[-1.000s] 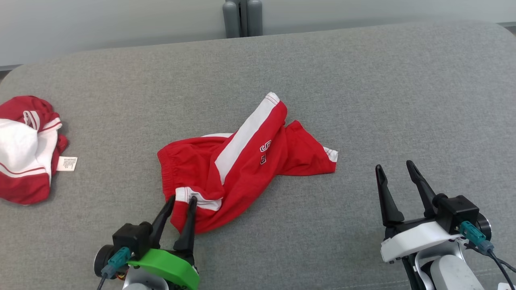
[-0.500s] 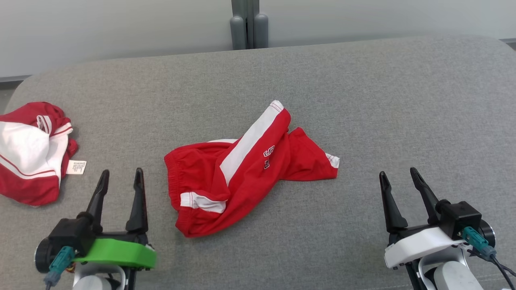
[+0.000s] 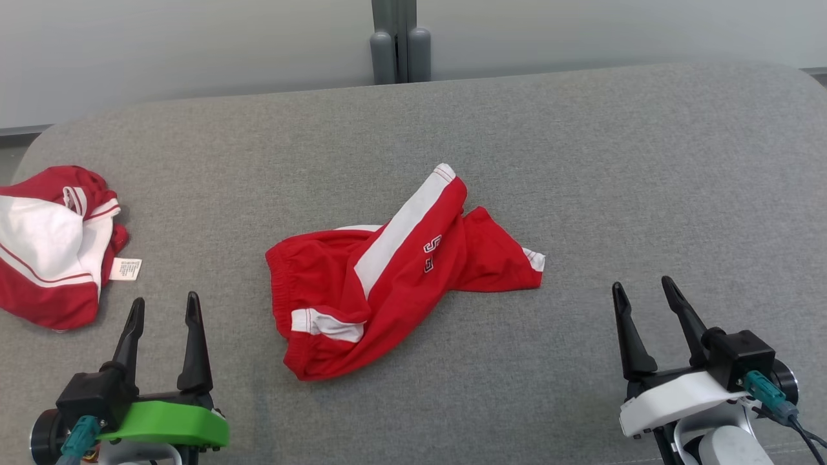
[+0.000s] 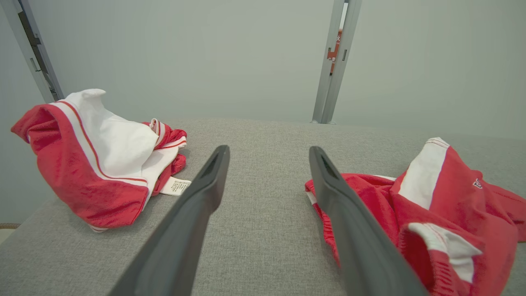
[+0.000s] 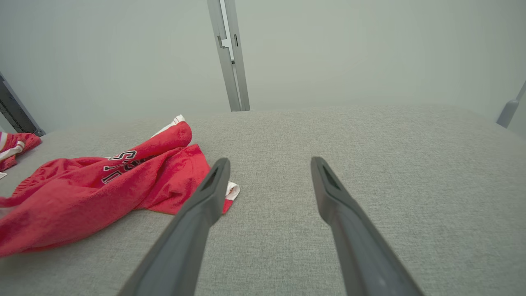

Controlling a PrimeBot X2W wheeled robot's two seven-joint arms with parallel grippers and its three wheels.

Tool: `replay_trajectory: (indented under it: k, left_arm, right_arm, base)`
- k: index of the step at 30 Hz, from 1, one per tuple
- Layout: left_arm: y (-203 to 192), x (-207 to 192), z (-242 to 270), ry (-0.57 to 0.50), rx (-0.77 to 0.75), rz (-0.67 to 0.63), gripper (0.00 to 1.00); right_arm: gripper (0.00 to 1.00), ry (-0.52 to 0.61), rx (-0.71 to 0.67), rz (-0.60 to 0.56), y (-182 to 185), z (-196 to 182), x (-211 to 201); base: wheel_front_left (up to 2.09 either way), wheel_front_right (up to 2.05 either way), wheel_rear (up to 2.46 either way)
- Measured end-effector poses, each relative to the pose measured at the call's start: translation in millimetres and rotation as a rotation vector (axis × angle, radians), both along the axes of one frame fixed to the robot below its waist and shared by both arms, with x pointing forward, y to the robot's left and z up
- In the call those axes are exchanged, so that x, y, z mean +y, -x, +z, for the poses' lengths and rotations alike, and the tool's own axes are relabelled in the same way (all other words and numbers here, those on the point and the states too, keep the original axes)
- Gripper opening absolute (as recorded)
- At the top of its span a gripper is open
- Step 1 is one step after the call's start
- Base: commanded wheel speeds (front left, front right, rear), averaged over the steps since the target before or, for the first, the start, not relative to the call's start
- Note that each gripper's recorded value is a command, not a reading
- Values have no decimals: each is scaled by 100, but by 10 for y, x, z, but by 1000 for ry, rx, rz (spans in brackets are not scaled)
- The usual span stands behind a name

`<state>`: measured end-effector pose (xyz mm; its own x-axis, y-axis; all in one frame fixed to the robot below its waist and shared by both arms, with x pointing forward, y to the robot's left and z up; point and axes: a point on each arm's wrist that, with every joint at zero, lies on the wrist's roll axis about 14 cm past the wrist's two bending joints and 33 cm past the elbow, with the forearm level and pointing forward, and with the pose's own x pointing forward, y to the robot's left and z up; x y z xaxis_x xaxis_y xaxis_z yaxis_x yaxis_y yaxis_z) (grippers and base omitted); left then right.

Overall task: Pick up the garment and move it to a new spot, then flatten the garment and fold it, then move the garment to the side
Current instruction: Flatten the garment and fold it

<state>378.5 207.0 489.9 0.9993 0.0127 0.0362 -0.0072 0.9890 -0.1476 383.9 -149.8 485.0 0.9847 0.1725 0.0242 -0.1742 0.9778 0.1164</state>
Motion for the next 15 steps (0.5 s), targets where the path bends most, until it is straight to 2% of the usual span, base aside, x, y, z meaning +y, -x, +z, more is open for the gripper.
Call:
replay_trajectory:
  k: [7, 15]
  left_arm:
    - [32, 22, -65, 7, 19, 15, 100]
    - [31, 69, -77, 18, 22, 37, 100]
  right_arm:
    - [100, 37, -44, 102, -189, 123, 259]
    - [100, 126, -87, 270, -656, 251, 720]
  base:
    - [0, 0, 0]
    - [0, 0, 0]
